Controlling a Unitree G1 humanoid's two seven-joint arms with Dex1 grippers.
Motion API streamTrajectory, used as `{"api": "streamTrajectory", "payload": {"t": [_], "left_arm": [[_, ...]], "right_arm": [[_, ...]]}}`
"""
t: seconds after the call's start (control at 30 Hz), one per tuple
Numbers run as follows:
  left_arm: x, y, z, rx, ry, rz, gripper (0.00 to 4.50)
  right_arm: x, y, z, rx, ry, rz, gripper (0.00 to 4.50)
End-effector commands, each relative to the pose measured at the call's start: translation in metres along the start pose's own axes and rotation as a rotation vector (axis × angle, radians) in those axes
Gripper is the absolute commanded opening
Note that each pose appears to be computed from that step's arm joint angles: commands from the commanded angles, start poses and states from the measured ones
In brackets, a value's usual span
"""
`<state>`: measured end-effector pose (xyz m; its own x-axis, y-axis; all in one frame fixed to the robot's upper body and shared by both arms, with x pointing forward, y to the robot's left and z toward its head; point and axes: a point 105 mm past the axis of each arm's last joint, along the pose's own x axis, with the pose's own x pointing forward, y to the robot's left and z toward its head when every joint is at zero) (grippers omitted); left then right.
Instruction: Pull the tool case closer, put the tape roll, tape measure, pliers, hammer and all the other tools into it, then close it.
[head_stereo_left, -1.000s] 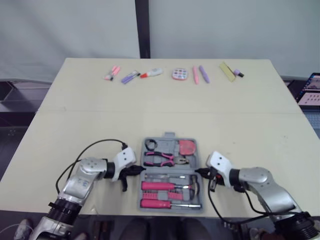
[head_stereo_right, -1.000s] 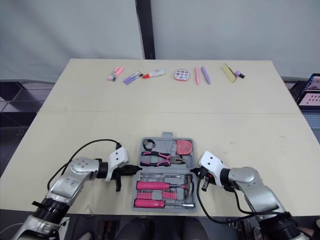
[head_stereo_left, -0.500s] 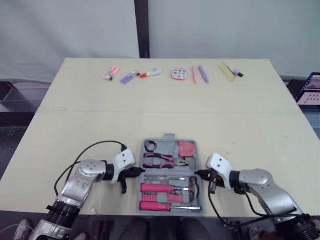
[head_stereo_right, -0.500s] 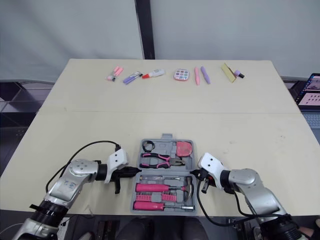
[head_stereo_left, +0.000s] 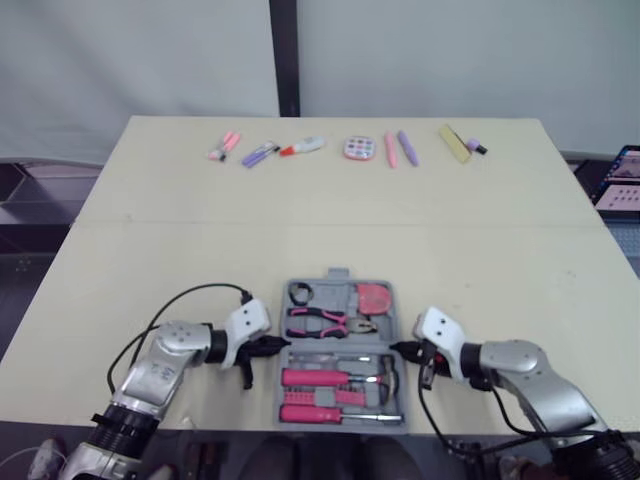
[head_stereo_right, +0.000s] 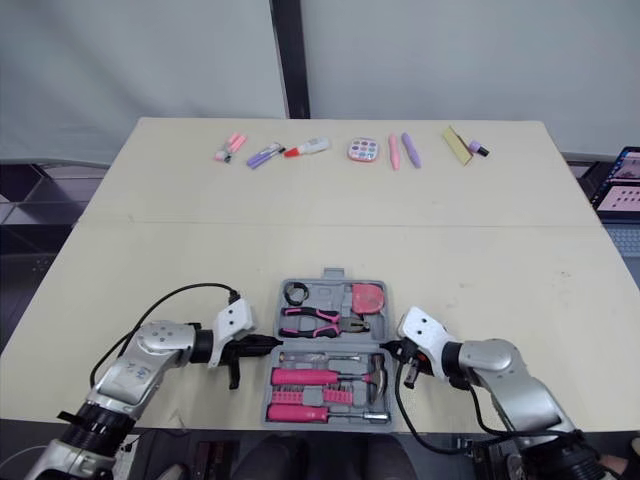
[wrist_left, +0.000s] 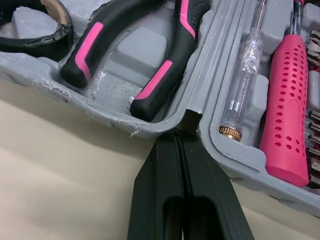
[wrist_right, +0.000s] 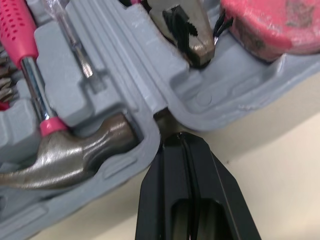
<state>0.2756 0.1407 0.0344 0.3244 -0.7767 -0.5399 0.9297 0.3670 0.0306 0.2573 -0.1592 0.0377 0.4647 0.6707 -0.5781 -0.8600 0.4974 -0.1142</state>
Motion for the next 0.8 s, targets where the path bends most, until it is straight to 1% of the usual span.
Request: {"api": "streamTrajectory", "payload": {"t": [0.03, 0.17, 0.23, 0.3, 0.37, 0.5, 0.57, 0.63, 0.8], "left_arm": [[-0.025, 0.017, -0.01, -0.018, 0.028, 0.082, 0.03], [-0.045, 0.027, -0.013, -0.021, 0.031, 0.136, 0.03], [-0.058, 0.025, -0.005, -0.024, -0.016, 0.131, 0.03], [-0.069, 0.013, 0.011, -0.024, -0.091, 0.074, 0.03], [-0.076, -0.006, 0.023, -0.002, -0.134, -0.005, 0.03], [-0.081, -0.049, 0.034, 0.052, -0.167, -0.147, 0.03], [-0.077, -0.072, 0.039, 0.057, -0.221, -0.223, 0.03], [-0.072, -0.085, 0.04, 0.074, -0.256, -0.255, 0.03], [-0.054, -0.096, 0.025, 0.142, -0.257, -0.263, 0.03]], "right_arm": [[-0.015, -0.006, 0.008, -0.029, -0.029, -0.028, 0.0], [-0.03, -0.011, 0.006, -0.026, -0.025, -0.064, 0.0], [-0.039, -0.013, 0.006, -0.026, -0.027, -0.078, 0.0], [-0.048, -0.015, 0.009, -0.018, -0.041, -0.088, 0.0], [-0.055, -0.018, 0.017, 0.006, -0.074, -0.1, 0.0], [-0.063, -0.026, 0.036, 0.086, -0.153, -0.113, 0.0], [-0.061, -0.028, 0.044, 0.122, -0.175, -0.105, 0.0], [-0.058, -0.028, 0.05, 0.156, -0.186, -0.085, 0.0], [-0.05, -0.03, 0.062, 0.221, -0.187, -0.034, 0.0]]}}
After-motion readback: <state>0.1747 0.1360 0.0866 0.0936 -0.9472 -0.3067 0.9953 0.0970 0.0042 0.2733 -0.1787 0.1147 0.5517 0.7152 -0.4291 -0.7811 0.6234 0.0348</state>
